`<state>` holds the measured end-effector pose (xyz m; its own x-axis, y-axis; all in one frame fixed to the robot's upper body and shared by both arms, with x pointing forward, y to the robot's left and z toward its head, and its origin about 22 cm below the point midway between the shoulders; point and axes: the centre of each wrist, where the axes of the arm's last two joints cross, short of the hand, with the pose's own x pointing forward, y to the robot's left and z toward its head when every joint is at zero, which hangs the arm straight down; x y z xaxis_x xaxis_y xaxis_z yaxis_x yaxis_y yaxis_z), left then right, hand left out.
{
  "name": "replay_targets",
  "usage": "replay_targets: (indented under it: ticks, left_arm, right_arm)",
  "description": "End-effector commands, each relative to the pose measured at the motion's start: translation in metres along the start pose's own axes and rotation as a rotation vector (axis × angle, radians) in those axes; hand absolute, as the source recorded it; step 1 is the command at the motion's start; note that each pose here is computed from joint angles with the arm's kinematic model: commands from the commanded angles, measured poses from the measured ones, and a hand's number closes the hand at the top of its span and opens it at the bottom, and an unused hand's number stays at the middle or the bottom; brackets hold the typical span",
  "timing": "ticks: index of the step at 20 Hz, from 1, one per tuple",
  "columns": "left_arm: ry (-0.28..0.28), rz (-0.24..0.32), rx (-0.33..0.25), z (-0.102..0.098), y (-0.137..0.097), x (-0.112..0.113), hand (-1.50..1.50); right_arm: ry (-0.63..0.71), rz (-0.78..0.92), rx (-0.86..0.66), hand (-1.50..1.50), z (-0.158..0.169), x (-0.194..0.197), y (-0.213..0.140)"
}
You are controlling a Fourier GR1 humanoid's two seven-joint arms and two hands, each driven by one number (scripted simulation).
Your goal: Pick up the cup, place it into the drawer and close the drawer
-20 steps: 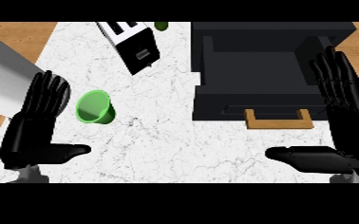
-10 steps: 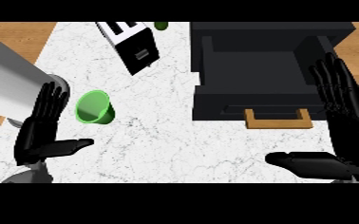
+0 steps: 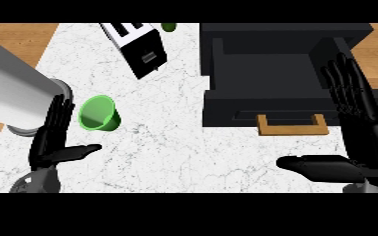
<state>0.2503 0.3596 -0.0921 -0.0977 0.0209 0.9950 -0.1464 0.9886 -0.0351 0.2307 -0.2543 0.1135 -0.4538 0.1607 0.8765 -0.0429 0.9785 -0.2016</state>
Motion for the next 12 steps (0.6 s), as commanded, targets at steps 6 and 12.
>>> replay_targets:
  ticks: [6,12]
  left_arm:
    - [-0.026,0.026,0.02,0.006,0.024,-0.031,-1.5]
    - [-0.052,0.028,0.028,-0.007,0.009,-0.035,-1.5]
  right_arm:
    - [0.005,-0.015,0.013,-1.5,0.011,-0.014,-0.01]
    - [0.017,-0.017,0.016,-1.5,-0.006,0.005,-0.01]
